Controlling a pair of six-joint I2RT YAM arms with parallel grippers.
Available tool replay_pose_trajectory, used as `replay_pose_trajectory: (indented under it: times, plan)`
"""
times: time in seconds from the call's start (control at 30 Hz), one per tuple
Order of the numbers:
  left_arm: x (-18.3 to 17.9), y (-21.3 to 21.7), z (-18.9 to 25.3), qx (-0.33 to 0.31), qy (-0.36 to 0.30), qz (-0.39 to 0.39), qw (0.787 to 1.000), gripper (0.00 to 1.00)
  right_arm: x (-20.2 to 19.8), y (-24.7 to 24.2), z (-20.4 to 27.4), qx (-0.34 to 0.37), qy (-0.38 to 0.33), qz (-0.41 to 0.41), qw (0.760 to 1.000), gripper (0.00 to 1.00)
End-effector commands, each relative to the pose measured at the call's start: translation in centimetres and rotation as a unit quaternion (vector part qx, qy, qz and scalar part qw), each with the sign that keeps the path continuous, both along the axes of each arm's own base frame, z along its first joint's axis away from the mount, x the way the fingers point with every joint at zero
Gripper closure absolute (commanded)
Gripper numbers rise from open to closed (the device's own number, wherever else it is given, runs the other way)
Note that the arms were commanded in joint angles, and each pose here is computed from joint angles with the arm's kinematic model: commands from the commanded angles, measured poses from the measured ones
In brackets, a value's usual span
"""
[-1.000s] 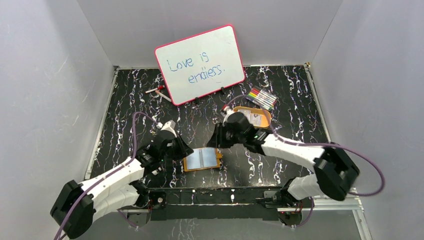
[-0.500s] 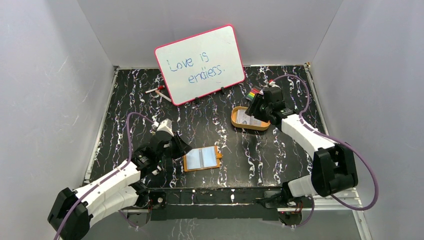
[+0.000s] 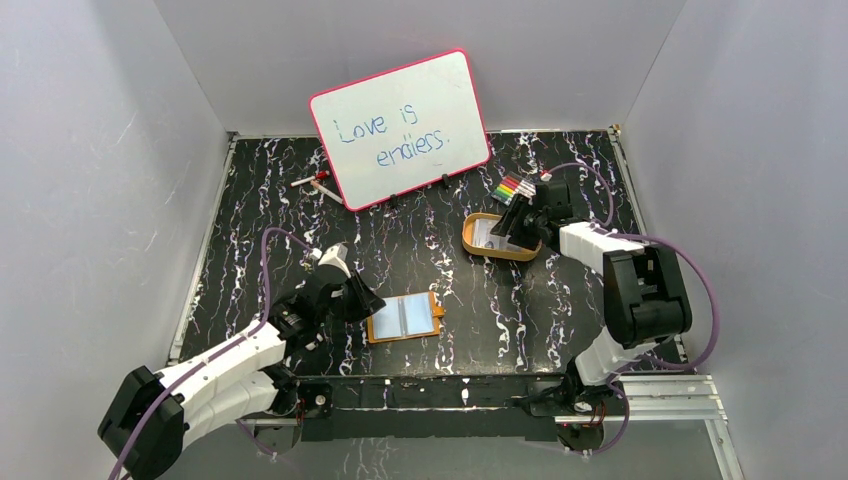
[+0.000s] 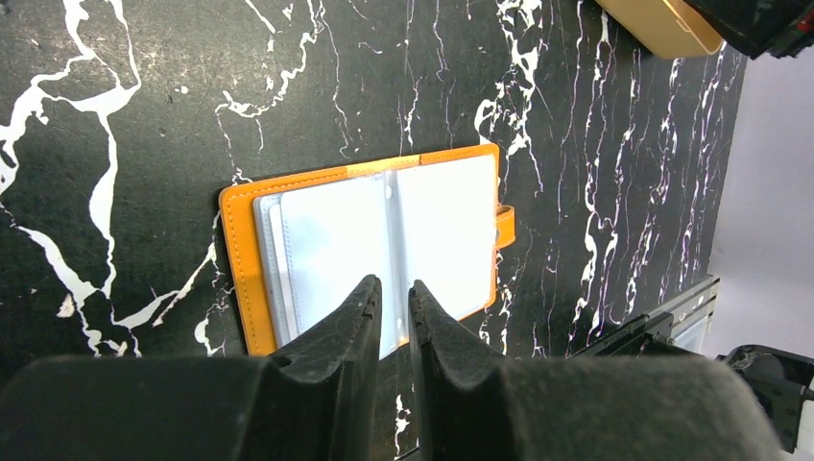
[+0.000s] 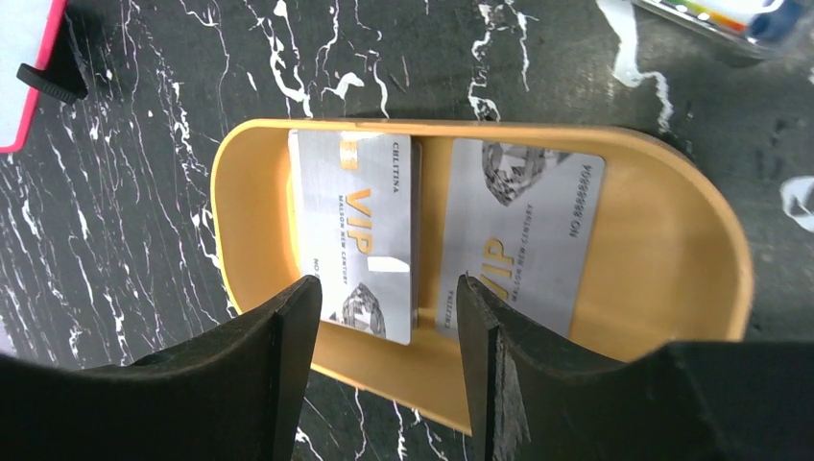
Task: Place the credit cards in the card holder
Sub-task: Pick up the credit card from the storage box.
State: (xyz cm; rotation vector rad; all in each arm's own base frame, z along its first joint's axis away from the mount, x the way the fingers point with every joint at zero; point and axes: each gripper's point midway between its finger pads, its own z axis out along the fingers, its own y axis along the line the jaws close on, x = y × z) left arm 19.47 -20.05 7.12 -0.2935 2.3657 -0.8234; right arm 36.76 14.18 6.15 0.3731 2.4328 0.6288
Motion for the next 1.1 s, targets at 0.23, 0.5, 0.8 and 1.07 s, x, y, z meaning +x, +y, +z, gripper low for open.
replay_pose_trajectory:
  times: [0.23,0.5,0.8,1.07]
  plan:
    - [0.0,-0.3,0.0,-0.010,-0.004,-0.004,1.000,0.84,2.3,1.3,-0.2,0.037,-0.033,0.026,0.998,0.48]
    - [0.0,-0.3,-0.1,-0.007,-0.001,-0.005,1.000,0.84,1.8,0.9,-1.8,0.025,-0.010,0.023,0.999,0.55]
    - [0.1,-0.3,-0.2,-0.006,0.000,-0.004,1.000,0.85,1.4,0.1,-1.7,0.024,-0.016,0.008,1.000,0.71]
    - [0.1,-0.4,-0.4,-0.004,0.002,-0.005,1.000,0.85,1.4,-0.3,-0.7,0.031,-0.029,0.002,0.999,0.81]
